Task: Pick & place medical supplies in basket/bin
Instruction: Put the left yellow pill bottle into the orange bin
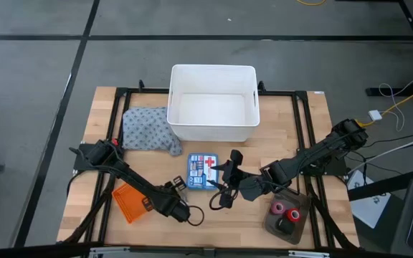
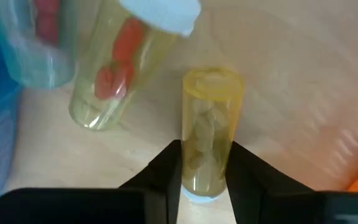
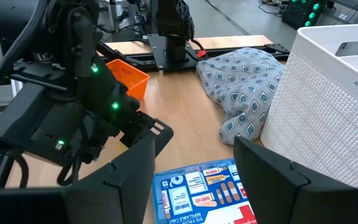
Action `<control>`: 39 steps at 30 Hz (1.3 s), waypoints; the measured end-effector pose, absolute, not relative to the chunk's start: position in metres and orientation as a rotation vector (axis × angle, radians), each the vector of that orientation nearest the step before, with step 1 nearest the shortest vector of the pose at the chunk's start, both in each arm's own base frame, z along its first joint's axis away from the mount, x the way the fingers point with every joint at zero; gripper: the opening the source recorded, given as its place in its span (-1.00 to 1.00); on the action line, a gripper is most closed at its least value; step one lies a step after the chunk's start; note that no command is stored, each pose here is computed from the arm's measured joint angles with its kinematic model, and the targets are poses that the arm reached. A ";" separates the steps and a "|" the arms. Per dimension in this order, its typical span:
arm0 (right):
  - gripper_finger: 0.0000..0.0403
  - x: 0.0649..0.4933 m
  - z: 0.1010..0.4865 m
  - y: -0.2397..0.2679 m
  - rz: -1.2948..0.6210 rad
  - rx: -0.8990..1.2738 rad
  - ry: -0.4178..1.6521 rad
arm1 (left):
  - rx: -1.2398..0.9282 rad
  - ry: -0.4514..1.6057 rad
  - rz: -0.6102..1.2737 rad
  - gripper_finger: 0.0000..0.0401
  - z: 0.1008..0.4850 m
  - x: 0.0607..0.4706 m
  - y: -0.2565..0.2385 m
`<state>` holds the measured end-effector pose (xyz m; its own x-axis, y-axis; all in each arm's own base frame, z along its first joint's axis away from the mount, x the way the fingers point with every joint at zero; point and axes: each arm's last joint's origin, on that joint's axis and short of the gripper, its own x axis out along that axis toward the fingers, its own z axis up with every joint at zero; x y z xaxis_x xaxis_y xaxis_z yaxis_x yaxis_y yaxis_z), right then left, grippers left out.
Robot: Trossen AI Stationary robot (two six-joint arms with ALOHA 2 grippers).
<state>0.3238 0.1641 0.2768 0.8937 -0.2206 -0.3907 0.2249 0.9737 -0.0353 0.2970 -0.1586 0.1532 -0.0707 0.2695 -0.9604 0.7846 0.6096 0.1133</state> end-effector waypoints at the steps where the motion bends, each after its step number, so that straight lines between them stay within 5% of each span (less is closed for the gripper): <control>1: 0.09 0.324 0.277 0.164 -0.231 0.011 0.404 | 0.887 1.633 -0.529 -0.55 0.155 0.296 -0.158; 12: 0.09 0.324 0.277 0.164 -0.235 0.017 0.402 | 0.847 1.637 -0.458 -0.52 0.186 0.283 -0.150; 26: 0.09 0.324 0.277 0.164 -0.232 0.021 0.403 | 0.478 1.658 -0.451 -0.52 0.238 0.233 -0.174; 39: 0.09 0.324 0.277 0.164 -0.234 0.029 0.402 | 0.502 1.649 -0.374 -0.51 0.223 0.190 -0.213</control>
<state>0.3238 0.1641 0.2768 0.8938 -0.2198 -0.3910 0.2314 0.9727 -0.0178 0.1903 -0.2128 0.2231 -0.0950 0.1086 -0.9895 0.5251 0.8500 0.0429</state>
